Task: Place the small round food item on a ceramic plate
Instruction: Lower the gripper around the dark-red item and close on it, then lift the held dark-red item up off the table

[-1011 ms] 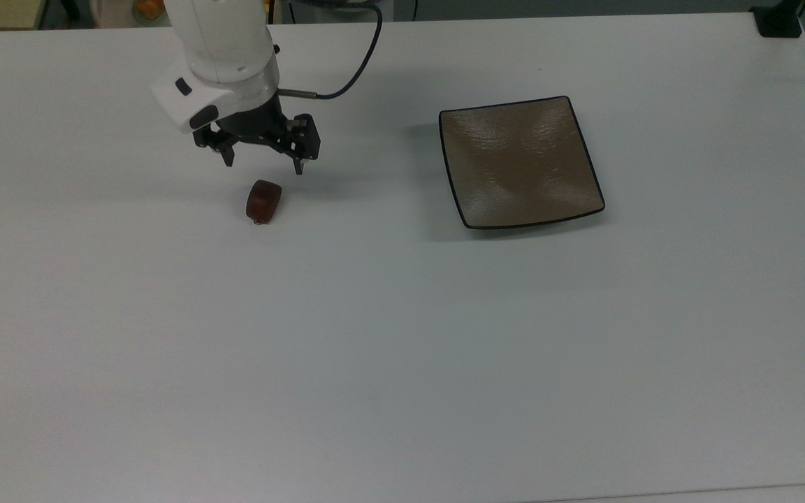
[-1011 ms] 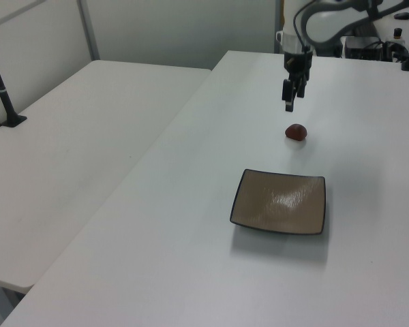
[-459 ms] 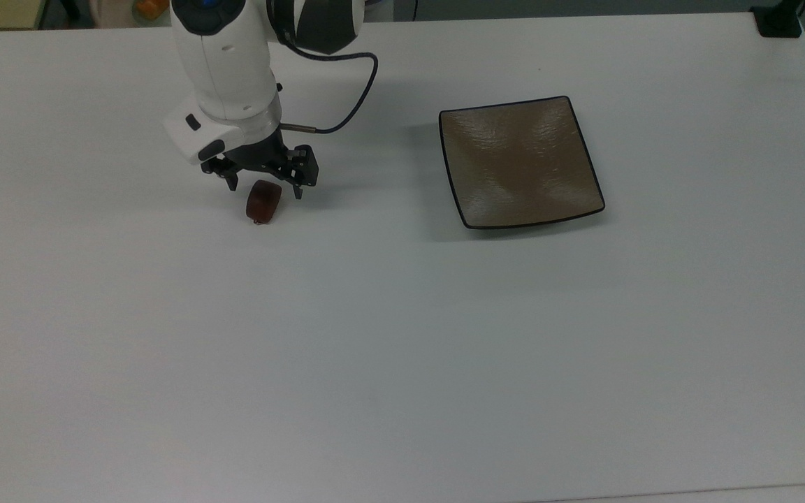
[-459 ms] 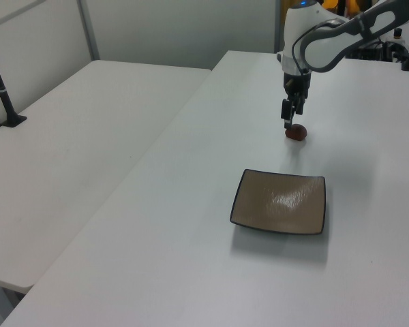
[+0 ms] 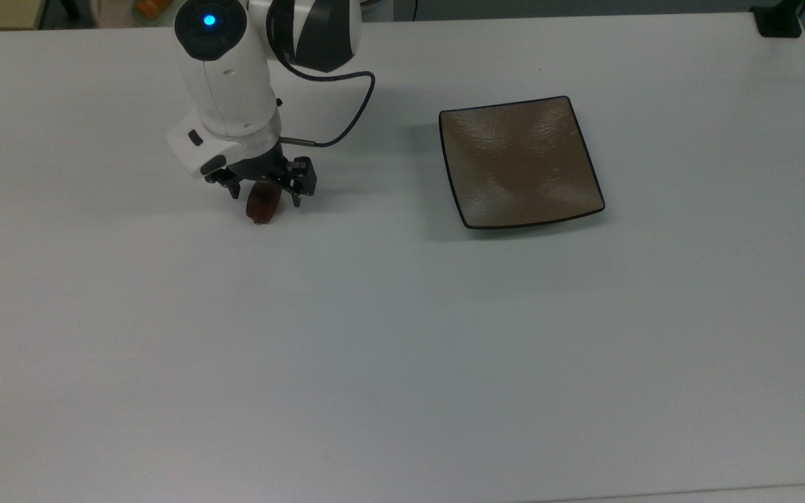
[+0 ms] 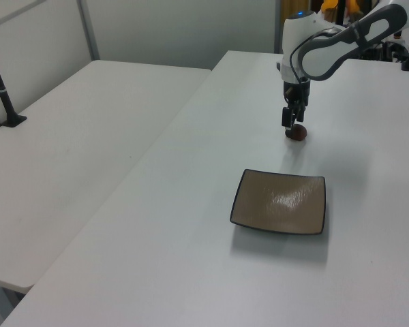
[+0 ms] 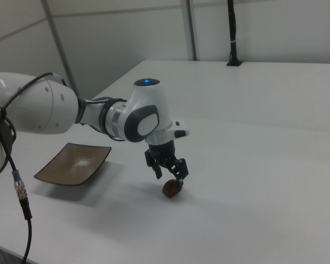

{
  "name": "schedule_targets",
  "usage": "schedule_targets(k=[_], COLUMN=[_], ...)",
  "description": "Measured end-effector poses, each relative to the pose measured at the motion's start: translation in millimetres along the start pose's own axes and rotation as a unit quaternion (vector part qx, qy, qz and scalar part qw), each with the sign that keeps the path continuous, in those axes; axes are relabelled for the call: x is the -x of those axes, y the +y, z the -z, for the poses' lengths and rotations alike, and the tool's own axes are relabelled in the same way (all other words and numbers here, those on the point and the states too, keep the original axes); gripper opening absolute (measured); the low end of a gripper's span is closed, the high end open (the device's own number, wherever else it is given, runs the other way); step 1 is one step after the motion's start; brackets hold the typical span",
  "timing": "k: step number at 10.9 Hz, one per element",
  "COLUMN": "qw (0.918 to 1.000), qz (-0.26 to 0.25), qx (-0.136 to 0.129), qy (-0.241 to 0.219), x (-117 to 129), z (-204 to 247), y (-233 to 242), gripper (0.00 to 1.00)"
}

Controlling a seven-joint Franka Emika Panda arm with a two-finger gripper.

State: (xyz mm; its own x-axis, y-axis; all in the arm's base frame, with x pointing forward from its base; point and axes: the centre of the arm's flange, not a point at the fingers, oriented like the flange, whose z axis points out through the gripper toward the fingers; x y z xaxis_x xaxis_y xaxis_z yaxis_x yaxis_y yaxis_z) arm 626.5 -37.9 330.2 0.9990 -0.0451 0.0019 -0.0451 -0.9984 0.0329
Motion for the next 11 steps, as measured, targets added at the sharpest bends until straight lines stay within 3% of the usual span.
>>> schedule_targets(k=[7,8,9,11], qw=[1.0,1.0,1.0,1.0], qz=[-0.001,-0.001,-0.002,-0.003], qx=[0.001,0.001,0.001,0.001], qy=[0.004,0.003,0.002,0.003], x=[1.6,2.2,2.5,2.5], z=[-18.6,-19.6,-19.8,-19.5], y=[1.1,1.1,2.0,3.4], gripper=[0.6,0.52,0.34,0.25])
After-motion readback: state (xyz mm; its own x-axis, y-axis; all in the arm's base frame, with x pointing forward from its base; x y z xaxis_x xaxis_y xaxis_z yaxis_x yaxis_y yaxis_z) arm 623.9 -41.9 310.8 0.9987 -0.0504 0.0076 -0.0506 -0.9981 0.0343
